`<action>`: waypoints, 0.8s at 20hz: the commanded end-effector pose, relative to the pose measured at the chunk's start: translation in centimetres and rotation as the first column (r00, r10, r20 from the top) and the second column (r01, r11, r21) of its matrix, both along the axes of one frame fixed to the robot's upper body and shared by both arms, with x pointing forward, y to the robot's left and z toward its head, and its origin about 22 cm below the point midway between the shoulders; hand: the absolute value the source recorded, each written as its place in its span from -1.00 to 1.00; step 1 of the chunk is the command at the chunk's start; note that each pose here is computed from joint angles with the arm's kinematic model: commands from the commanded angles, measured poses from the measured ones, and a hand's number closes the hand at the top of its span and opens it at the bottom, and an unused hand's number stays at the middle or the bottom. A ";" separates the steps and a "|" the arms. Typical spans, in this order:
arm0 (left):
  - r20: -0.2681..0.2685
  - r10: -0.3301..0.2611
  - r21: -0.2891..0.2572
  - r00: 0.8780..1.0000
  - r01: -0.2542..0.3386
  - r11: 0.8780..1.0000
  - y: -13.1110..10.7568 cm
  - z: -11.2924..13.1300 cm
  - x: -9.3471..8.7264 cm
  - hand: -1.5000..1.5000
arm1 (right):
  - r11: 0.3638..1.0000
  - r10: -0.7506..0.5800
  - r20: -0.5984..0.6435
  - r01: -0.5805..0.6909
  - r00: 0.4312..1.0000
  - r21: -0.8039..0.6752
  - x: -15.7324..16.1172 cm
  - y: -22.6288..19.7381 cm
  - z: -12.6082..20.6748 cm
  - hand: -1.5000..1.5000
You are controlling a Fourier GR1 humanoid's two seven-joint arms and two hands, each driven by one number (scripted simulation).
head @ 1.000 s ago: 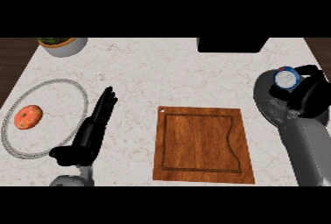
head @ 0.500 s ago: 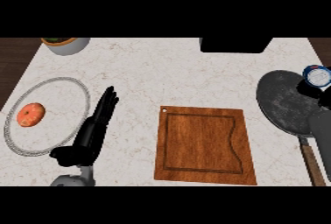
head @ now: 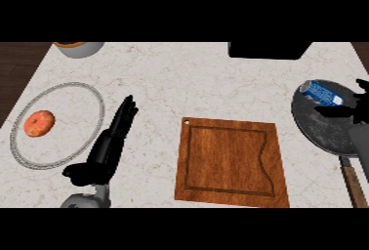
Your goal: Pick the can from the cutting board and place it in the pan
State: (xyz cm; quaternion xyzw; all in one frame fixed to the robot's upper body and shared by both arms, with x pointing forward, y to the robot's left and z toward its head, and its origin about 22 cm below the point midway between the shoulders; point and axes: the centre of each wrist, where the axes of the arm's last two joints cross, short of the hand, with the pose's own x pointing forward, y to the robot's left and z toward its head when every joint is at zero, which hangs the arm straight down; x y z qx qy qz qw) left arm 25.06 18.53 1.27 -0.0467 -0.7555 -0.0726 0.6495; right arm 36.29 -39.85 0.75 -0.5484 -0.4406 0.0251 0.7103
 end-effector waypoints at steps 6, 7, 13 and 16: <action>-0.001 0.010 0.000 1.000 -0.010 1.000 0.3 0.6 0.0 0.00 | 0.999 -0.001 0.335 -0.014 0.942 0.040 -0.2 -1.5 0.8 -1.00; -0.005 0.014 0.001 1.000 -0.014 1.000 1.0 -0.1 -0.3 0.00 | 0.999 -0.009 0.375 -0.010 0.927 0.050 -0.1 -1.7 1.1 -1.00; -0.008 0.053 -0.005 0.999 -0.053 0.999 1.5 -0.4 -0.6 0.00 | 0.976 -0.039 0.494 -0.074 0.868 0.206 -3.5 -5.5 0.2 -1.00; -0.038 0.040 -0.006 0.998 -0.041 0.999 1.7 -0.5 -0.3 0.00 | 0.959 -0.045 0.548 -0.117 0.835 0.258 -5.3 -6.7 -1.0 -1.00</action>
